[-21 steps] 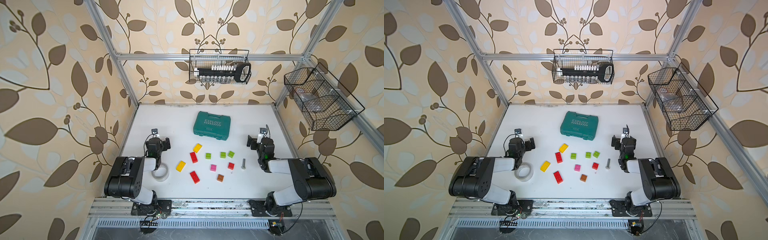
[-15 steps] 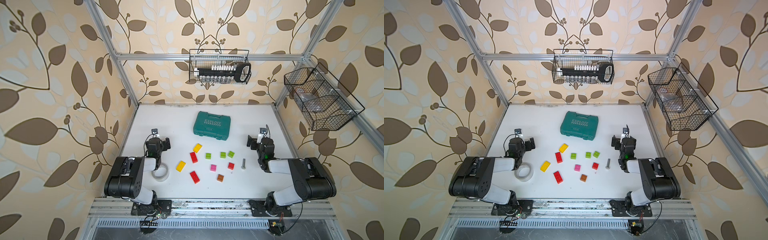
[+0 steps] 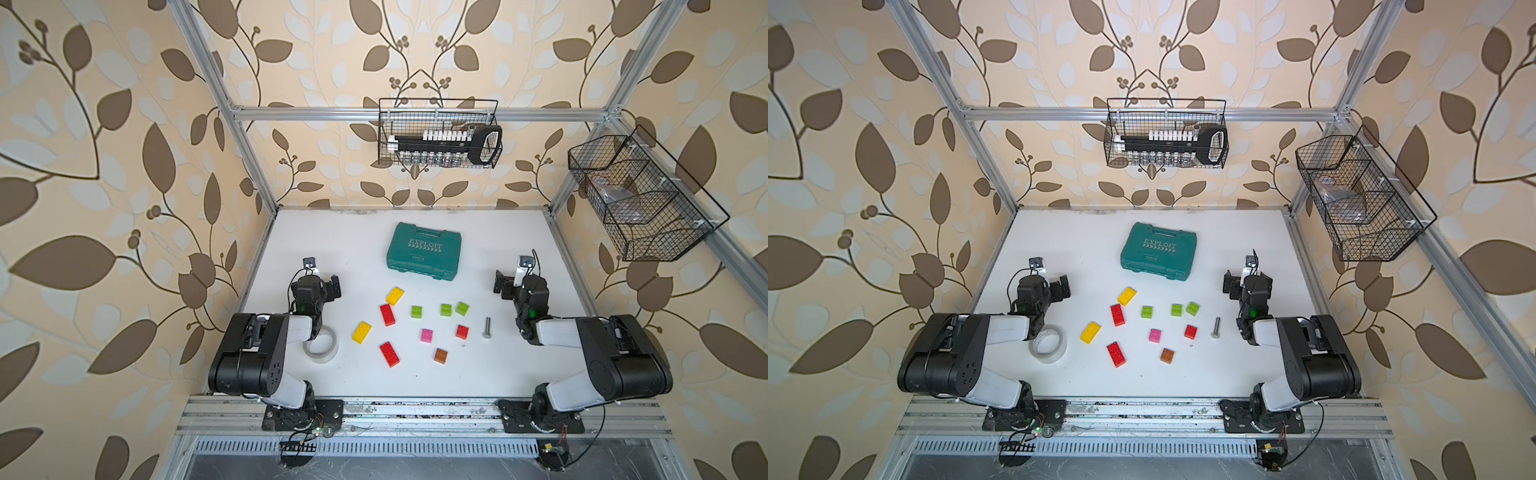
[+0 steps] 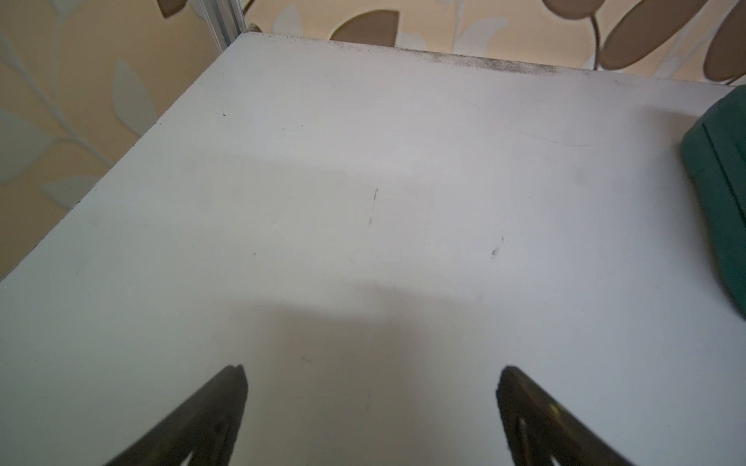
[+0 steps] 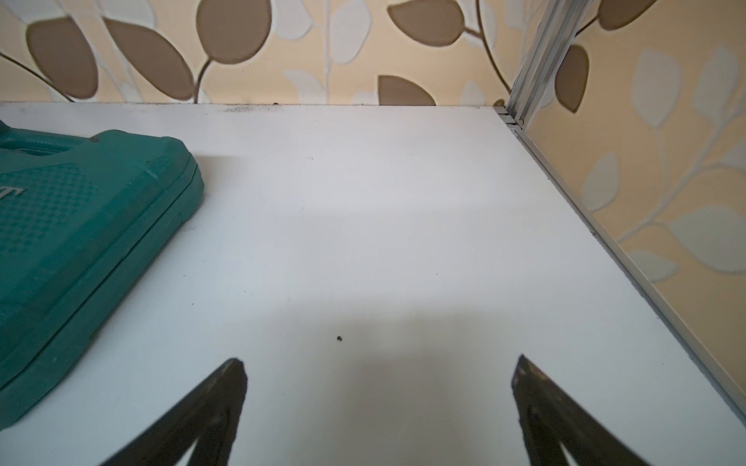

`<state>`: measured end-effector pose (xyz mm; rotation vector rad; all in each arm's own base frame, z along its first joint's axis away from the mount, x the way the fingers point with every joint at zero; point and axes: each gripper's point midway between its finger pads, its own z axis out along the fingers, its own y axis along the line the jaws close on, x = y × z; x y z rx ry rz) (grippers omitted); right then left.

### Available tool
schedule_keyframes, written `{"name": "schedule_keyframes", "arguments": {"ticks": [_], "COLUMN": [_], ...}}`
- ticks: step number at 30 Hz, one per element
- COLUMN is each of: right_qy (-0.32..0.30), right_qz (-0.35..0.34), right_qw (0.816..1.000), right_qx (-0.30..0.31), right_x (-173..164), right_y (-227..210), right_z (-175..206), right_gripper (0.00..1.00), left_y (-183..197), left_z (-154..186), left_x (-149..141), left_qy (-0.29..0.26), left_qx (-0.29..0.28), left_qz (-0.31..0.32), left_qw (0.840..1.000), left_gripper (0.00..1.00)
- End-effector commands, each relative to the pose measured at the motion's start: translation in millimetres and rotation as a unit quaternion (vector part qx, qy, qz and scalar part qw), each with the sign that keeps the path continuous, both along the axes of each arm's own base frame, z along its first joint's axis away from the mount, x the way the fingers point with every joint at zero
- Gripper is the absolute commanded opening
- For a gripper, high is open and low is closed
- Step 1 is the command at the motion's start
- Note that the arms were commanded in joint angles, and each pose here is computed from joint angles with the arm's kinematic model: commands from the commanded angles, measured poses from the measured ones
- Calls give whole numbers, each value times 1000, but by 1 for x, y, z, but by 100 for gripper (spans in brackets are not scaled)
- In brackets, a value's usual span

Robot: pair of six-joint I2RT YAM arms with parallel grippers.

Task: Assemble the letter s with lego
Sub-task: Pick up the lego brick from the center of the board.

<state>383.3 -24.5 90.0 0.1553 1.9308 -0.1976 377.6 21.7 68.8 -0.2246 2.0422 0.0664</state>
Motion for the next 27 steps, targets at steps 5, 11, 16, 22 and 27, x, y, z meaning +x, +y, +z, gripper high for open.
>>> {"name": "schedule_keyframes", "arguments": {"ticks": [5,11,16,22,27], "right_qy": [-9,-7,37,1,80], "right_qz": [-5,-1,-43,-106,-115], "right_qw": [1000,1000,998,991,976], "right_qx": [4,11,6,85,165], "right_x": [1,1,0,-13,-36], "right_y": [-1,-2,-7,0,18], "right_z": [5,3,35,108,125], "right_gripper": [99,99,97,94,96], "left_y": [-3,-3,3,3,-37], "left_z": [8,8,28,115,153], "left_x": [4,4,3,0,-35], "left_qy": [-17,-17,-12,41,107], "left_qx": [1,2,17,-65,-125], "left_qz": [-8,-8,22,88,58], "left_qw": [1000,1000,1000,993,985], "left_gripper": [99,99,94,87,70]}}
